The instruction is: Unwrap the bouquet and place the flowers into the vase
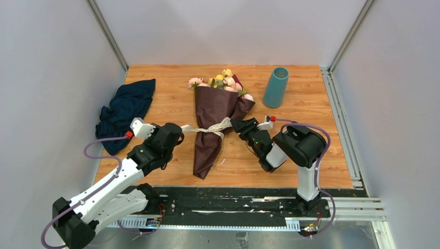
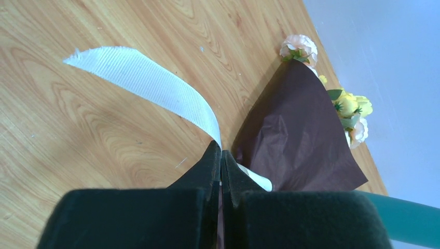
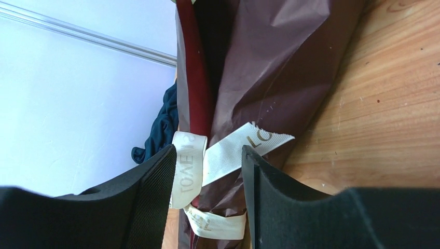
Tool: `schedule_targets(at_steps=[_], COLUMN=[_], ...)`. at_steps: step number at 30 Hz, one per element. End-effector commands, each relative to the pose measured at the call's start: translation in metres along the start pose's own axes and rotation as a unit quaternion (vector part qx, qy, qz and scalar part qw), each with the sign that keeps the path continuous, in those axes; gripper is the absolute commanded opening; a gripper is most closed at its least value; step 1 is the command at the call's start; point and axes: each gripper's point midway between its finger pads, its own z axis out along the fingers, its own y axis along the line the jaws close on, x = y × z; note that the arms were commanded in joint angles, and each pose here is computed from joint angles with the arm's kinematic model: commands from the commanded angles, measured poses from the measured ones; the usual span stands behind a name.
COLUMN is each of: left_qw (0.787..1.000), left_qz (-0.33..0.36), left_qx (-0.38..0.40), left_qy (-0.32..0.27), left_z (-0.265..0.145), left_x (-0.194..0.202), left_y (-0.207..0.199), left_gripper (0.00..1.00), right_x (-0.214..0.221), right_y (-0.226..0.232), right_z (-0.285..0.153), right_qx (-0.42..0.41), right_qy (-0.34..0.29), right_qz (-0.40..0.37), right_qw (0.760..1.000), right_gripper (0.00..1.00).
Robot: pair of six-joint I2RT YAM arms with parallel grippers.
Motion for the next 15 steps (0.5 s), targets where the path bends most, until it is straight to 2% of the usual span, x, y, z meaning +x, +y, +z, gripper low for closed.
schedule_targets(at_steps=[1, 7, 11, 15], left_qw=[0.999, 0.999, 0.999, 1.0], left_qz=[0.03, 0.029, 0.021, 0.017], left_qx=[-0.015, -0.016, -0.013, -0.01], left_qy=[-0.025, -0.024, -0.023, -0.012], left_z=[0.004, 0.003, 0.003, 0.002], left_x=[-0.004, -0.004, -0.004, 0.001], left_y=[0.01, 0.013, 0.013, 0.013], left_gripper=[0.0, 0.0, 0.0, 0.0], right_x=[-0.016, -0.012, -0.018, -0.018], right_y=[0.008, 0.0, -0.008, -0.02], right_z=[0.007, -0.004, -0.023, -0.031], right_qx=[-0.017, -0.008, 0.011, 0.027], right_qy=[-0.034, -0.018, -0.026, -0.024], right_qz=[-0.005, 0.009, -0.003, -0.004], right_qw=[0.999, 1.0, 1.0, 0.999], right_gripper=[0.52, 0.52, 0.59, 0.61])
